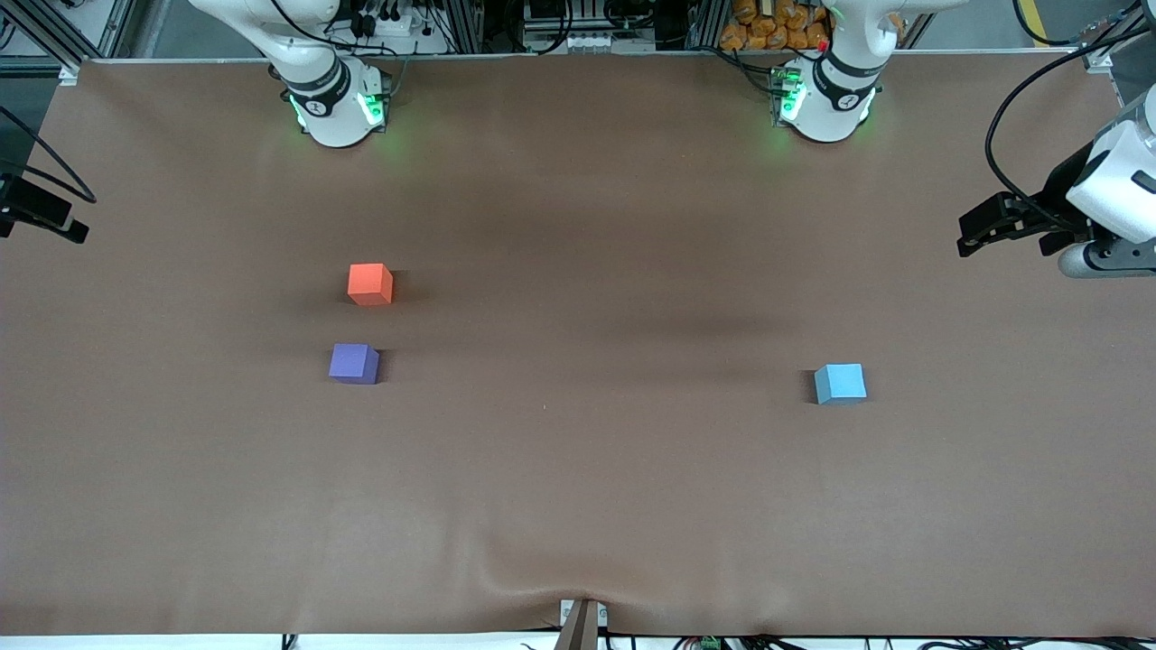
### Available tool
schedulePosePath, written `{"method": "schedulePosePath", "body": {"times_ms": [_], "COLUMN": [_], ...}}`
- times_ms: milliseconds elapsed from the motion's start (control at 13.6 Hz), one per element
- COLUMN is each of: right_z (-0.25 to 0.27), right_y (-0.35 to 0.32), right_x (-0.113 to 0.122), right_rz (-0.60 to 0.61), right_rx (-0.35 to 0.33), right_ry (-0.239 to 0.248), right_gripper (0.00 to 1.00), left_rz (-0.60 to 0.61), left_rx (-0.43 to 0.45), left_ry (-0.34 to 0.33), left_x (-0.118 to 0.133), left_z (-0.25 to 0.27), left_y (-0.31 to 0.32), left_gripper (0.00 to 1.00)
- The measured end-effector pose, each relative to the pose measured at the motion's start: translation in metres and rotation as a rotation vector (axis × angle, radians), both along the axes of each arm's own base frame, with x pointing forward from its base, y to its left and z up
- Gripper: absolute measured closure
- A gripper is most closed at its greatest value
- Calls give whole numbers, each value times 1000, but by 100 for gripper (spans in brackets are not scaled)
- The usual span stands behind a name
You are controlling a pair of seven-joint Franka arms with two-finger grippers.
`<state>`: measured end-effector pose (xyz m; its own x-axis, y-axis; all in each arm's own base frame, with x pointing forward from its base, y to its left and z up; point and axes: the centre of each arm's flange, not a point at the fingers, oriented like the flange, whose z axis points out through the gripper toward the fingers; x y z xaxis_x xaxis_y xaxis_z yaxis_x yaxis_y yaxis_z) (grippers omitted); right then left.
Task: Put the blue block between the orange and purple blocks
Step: 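Move the left gripper down over the light blue block, then close the left gripper on the light blue block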
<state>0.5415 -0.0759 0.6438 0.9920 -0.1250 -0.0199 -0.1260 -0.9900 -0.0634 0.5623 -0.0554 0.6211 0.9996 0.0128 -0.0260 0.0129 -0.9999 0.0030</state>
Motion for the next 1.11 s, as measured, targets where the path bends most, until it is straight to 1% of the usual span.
{"method": "schedulePosePath", "body": {"times_ms": [295,516,737,884,958,1105], "right_z": [0,0,0,0,0,0], "right_y": [0,0,0,0,0,0], "right_x": [0,0,0,0,0,0], "right_rz": [0,0,0,0,0,0], "right_rx": [0,0,0,0,0,0], "right_ry": [0,0,1,1,1,1], "right_gripper": [0,0,0,0,0,0], "left_rz": [-5,-11,-13,-15,-17,-19], "left_rx": [15,11,2,-7,-11,-17], "left_ry": [3,3,3,-2,-9,-16], "left_x": [5,31,68,85,88,84], "left_z": [-8,-44,-122,-189,-223,-288], "left_y": [0,-5,-7,-10,-11,-13], "left_gripper": [0,0,0,0,0,0]}}
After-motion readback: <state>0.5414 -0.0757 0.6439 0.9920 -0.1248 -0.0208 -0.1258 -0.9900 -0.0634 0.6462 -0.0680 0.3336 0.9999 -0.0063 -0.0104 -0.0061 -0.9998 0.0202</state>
